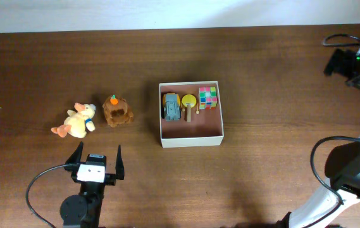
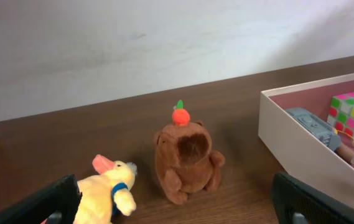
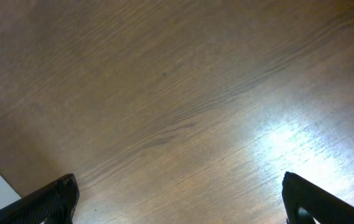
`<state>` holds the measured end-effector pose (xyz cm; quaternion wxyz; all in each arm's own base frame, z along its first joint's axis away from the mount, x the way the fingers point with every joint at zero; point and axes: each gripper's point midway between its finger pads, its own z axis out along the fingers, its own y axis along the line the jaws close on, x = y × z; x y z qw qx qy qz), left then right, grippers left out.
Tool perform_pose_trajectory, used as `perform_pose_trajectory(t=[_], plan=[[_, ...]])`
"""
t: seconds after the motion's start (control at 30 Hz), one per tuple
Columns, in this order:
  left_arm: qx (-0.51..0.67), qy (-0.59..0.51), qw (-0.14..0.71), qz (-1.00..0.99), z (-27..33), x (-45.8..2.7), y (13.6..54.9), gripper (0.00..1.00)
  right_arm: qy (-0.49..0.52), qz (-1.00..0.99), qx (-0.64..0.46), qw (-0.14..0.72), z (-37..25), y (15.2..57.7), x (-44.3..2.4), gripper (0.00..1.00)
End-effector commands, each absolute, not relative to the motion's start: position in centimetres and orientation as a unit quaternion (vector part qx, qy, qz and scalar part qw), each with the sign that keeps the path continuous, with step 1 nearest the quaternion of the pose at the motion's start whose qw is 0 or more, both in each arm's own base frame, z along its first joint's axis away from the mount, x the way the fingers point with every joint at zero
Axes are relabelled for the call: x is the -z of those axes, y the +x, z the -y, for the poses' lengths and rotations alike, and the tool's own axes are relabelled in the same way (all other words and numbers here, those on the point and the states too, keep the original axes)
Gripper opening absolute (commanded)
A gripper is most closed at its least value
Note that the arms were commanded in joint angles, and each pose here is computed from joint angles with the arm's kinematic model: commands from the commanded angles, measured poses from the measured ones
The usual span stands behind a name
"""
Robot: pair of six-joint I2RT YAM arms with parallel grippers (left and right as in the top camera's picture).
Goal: Pack container
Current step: 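Raise the right gripper and retract it to the right side, then move the left gripper over the brown plush capybara and grasp it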
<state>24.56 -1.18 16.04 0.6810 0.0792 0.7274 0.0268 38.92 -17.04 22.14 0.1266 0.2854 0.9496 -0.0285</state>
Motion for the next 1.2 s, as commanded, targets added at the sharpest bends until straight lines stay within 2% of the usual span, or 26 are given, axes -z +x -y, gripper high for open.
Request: perform_pose_trajectory(t=[0.0, 0.3, 0.4, 0.57, 0.67, 0.8, 1.03, 1.17], plan=[[-0.031, 0.069, 0.680, -0.729, 0.9, -15.8, 24.6, 0.99, 0.282, -0.950, -0.001, 0.135, 16.3, 39.3, -22.5, 0.99], [0.000, 0.094, 0.711, -0.697, 2.3, -18.0, 24.5, 0.99, 0.281, -0.950, -0.001, 0.136, 16.2, 39.3, -22.6, 0.99], [0.039, 0.059, 0.708, -0.702, 2.4, -19.0, 24.4, 0.99, 0.281, -0.950, -0.001, 0.136, 16.2, 39.3, -22.5, 0.99], [0.031, 0.048, 0.681, -0.730, 1.8, -23.2, 25.2, 0.99, 0.281, -0.950, -0.001, 0.136, 16.2, 39.3, -22.6, 0.99], [0.028, 0.038, 0.635, -0.771, 1.2, -25.9, 27.1, 0.99, 0.281, -0.950, -0.001, 0.136, 16.2, 39.3, -22.6, 0.99], [0.044, 0.037, 0.553, -0.831, 1.3, -26.9, 30.2, 0.99, 0.281, -0.950, -0.001, 0.136, 16.2, 39.3, -22.6, 0.99], [0.167, 0.079, 0.437, -0.880, 5.3, -25.1, 34.4, 0.99, 0.281, -0.950, -0.001, 0.136, 16.2, 39.3, -22.6, 0.99], [0.240, 0.094, 0.380, -0.888, 7.5, -22.1, 35.1, 0.99, 0.281, -0.950, -0.001, 0.136, 16.2, 39.3, -22.5, 0.98]])
